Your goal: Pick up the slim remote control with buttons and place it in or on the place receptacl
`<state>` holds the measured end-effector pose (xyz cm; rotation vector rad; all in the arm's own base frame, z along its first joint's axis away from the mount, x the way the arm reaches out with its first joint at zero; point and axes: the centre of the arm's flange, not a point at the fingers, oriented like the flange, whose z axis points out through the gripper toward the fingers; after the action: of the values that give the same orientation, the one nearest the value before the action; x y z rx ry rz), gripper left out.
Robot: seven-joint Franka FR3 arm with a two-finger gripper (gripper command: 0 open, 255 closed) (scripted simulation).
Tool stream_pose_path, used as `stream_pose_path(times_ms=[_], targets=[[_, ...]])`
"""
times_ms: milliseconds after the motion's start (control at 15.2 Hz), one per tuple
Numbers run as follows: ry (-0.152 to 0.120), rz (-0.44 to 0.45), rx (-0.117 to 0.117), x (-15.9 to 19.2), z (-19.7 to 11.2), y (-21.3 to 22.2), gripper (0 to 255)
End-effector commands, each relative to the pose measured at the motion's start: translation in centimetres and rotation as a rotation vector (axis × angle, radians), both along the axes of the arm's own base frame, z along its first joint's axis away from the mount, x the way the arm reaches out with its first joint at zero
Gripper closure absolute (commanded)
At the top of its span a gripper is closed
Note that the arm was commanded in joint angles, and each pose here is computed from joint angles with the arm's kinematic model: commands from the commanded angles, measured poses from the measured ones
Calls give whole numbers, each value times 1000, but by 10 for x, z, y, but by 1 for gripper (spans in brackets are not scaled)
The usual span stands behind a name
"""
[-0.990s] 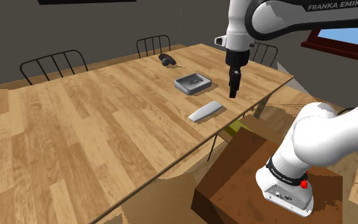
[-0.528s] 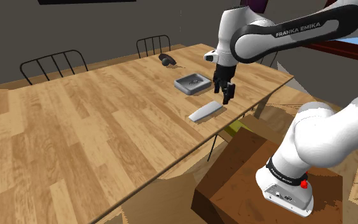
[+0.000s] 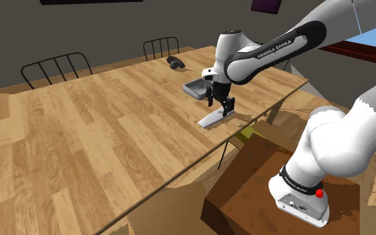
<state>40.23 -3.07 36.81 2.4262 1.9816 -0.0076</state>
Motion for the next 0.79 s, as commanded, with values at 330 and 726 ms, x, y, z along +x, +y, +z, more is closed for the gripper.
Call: stream_pose_path(times_ms=[330,726], targets=[[-4,27,1,2,-38,-2,0],[-4,27,1,2,-41,-2,0]])
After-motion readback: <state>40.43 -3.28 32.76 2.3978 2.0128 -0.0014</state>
